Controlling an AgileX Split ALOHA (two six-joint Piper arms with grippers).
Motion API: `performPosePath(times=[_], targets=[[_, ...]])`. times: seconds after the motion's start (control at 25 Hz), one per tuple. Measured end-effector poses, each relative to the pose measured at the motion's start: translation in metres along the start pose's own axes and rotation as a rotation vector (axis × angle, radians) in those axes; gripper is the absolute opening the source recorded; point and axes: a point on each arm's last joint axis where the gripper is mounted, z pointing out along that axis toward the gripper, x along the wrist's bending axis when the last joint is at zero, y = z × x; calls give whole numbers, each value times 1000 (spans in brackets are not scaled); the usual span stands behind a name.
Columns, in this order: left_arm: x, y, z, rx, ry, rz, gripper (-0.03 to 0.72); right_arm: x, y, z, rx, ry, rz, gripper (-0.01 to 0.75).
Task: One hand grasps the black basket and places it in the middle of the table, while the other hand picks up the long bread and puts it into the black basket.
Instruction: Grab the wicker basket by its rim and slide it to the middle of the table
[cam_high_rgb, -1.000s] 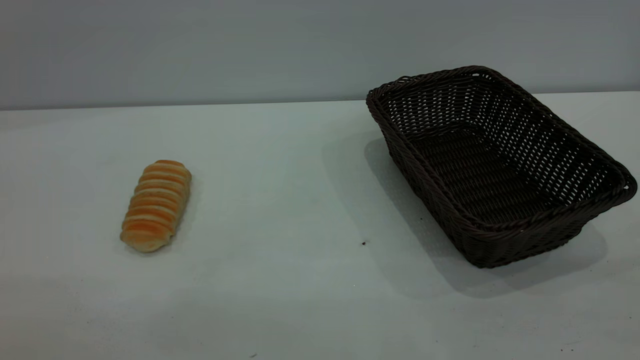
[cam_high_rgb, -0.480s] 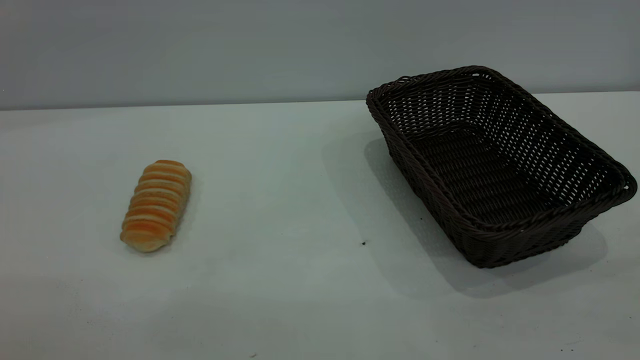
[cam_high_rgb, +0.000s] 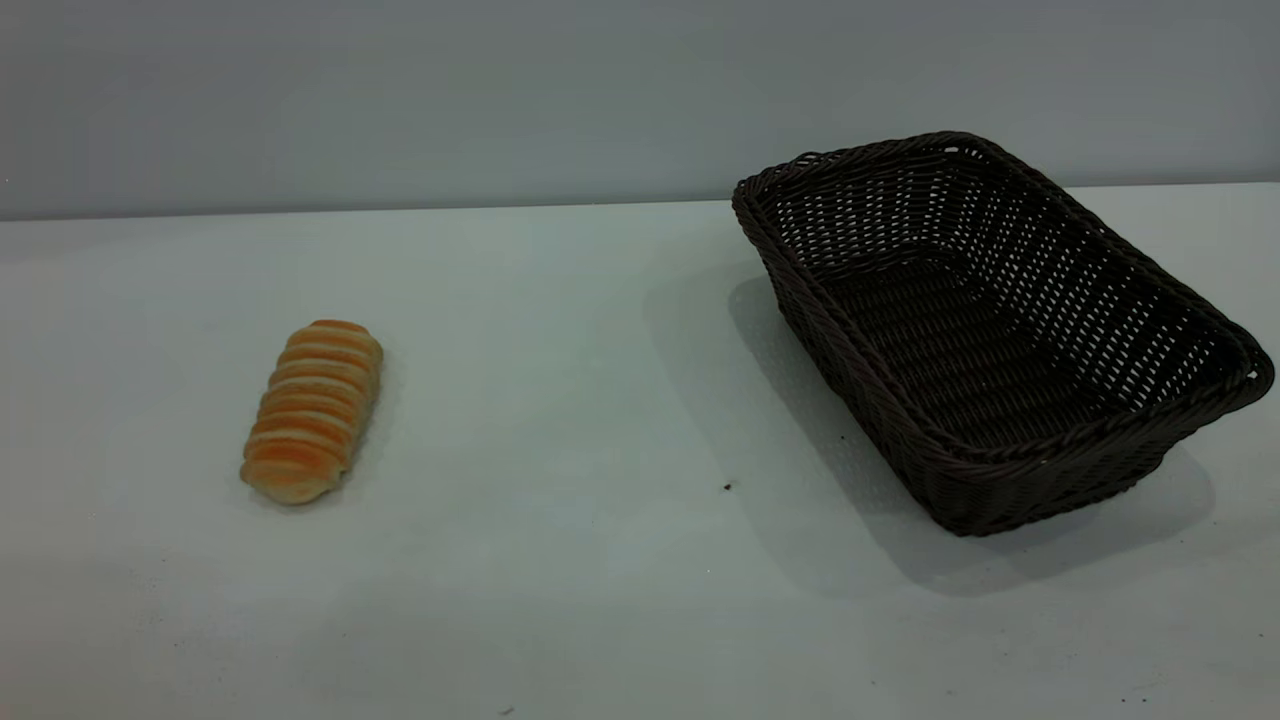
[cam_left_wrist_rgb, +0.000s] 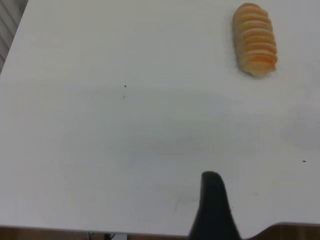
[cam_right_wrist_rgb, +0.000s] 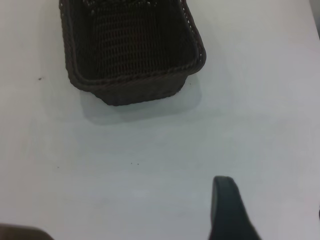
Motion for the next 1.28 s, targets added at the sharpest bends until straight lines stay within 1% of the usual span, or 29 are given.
performPosePath(times=[0.4,0.52,0.64,0.76,0.88,0.96,1.12,1.28], targets=[[0,0,0,0,3,1,569,0,0,0,-1,0,0,442],[1,11,-2,-4,13,-3,569,1,8,-3,-5,14,26,442],[-2,42,-2,-11,6,-10,569,2,29,8,54,43,51,468],[-6,80,9,-17,-10,28,569,2,52,30,114,55,68,508],[-10,115,28,6,-26,79,569,4,75,60,161,89,117,540],[-14,132,47,52,-38,98,569,6,86,86,191,117,170,549],[-19,150,82,111,-60,100,569,12,91,140,326,161,312,552],[-25,157,113,155,-104,108,569,17,89,193,475,191,436,552]])
